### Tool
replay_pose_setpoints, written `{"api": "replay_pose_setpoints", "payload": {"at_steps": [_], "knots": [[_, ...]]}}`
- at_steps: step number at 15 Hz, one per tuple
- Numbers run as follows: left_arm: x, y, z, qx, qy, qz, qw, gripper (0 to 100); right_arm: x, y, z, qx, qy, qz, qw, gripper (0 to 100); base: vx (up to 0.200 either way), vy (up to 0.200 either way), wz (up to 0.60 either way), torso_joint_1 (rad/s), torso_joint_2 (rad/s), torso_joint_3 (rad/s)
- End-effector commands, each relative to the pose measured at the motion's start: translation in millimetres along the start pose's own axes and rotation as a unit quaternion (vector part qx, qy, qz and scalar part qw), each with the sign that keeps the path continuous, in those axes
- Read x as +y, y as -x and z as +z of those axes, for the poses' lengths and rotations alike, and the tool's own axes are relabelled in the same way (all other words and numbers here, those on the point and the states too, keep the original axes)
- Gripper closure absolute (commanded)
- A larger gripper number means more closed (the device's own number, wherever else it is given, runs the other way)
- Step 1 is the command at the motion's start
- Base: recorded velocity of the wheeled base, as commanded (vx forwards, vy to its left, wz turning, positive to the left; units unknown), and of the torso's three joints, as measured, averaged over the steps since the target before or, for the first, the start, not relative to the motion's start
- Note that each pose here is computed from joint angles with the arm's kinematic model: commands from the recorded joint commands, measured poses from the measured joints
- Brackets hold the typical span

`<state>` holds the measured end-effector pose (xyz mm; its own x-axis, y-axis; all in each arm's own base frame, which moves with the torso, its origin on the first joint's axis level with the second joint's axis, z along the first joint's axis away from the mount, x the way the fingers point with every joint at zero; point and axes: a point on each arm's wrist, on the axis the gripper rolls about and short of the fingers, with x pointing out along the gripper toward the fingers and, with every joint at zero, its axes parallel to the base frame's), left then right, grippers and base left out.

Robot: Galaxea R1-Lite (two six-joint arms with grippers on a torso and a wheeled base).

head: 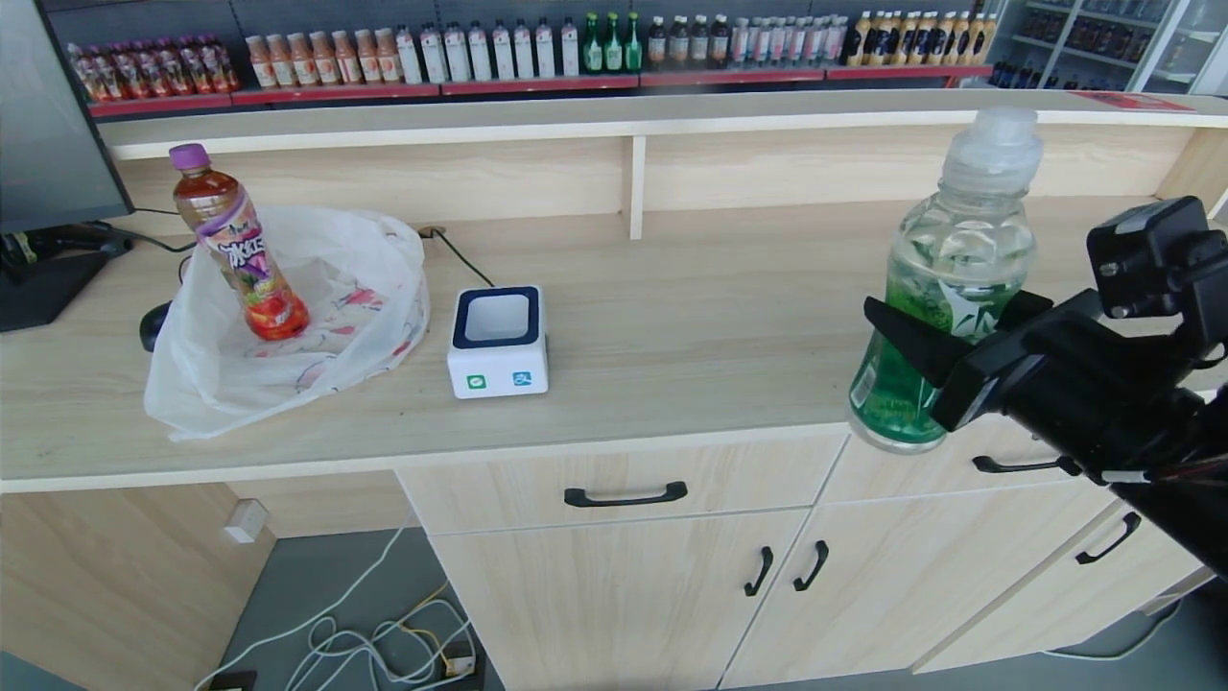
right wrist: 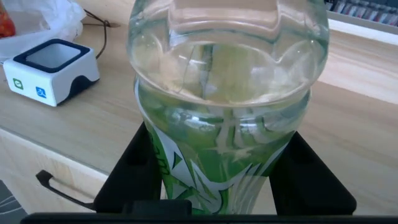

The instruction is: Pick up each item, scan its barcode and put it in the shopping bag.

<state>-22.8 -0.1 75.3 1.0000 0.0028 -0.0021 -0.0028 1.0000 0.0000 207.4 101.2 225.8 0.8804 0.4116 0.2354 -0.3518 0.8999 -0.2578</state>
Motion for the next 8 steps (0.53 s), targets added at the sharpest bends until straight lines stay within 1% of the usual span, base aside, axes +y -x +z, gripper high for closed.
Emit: {"api": "replay_pose_setpoints", "payload": {"at_steps": [1, 3, 4, 5, 6, 7, 8], "knots": [[0.0, 0.0, 0.0, 0.0, -0.001, 0.0, 1.0, 0, 9.4, 11.8, 8.2, -0.013, -0.008, 0.017, 1.0, 100, 0.0, 0.0, 0.0, 0.0, 0.0, 0.0], [0.0, 0.0, 0.0, 0.0, 0.0, 0.0, 1.0, 0, 15.1, 8.7, 5.5, -0.008, -0.028, 0.03, 0.999, 100, 0.0, 0.0, 0.0, 0.0, 0.0, 0.0], [0.0, 0.0, 0.0, 0.0, 0.0, -0.001, 1.0, 0, 21.9, 9.7, 3.3, -0.003, -0.047, 0.046, 0.998, 100, 0.0, 0.0, 0.0, 0.0, 0.0, 0.0], [0.0, 0.0, 0.0, 0.0, 0.0, -0.001, 1.0, 0, 21.9, 9.7, 3.3, -0.003, -0.047, 0.046, 0.998, 100, 0.0, 0.0, 0.0, 0.0, 0.0, 0.0], [0.0, 0.0, 0.0, 0.0, 0.0, 0.0, 1.0, 0, 32.2, 19.4, 4.4, -0.005, -0.083, 0.071, 0.994, 100, 0.0, 0.0, 0.0, 0.0, 0.0, 0.0], [0.0, 0.0, 0.0, 0.0, 0.0, 0.0, 1.0, 0, 36.9, 26.0, 0.4, -0.002, -0.106, 0.082, 0.991, 100, 0.0, 0.0, 0.0, 0.0, 0.0, 0.0], [0.0, 0.0, 0.0, 0.0, 0.0, 0.0, 1.0, 0, 39.1, 32.6, -1.2, -0.01, -0.131, 0.087, 0.988, 100, 0.0, 0.0, 0.0, 0.0, 0.0, 0.0]]}}
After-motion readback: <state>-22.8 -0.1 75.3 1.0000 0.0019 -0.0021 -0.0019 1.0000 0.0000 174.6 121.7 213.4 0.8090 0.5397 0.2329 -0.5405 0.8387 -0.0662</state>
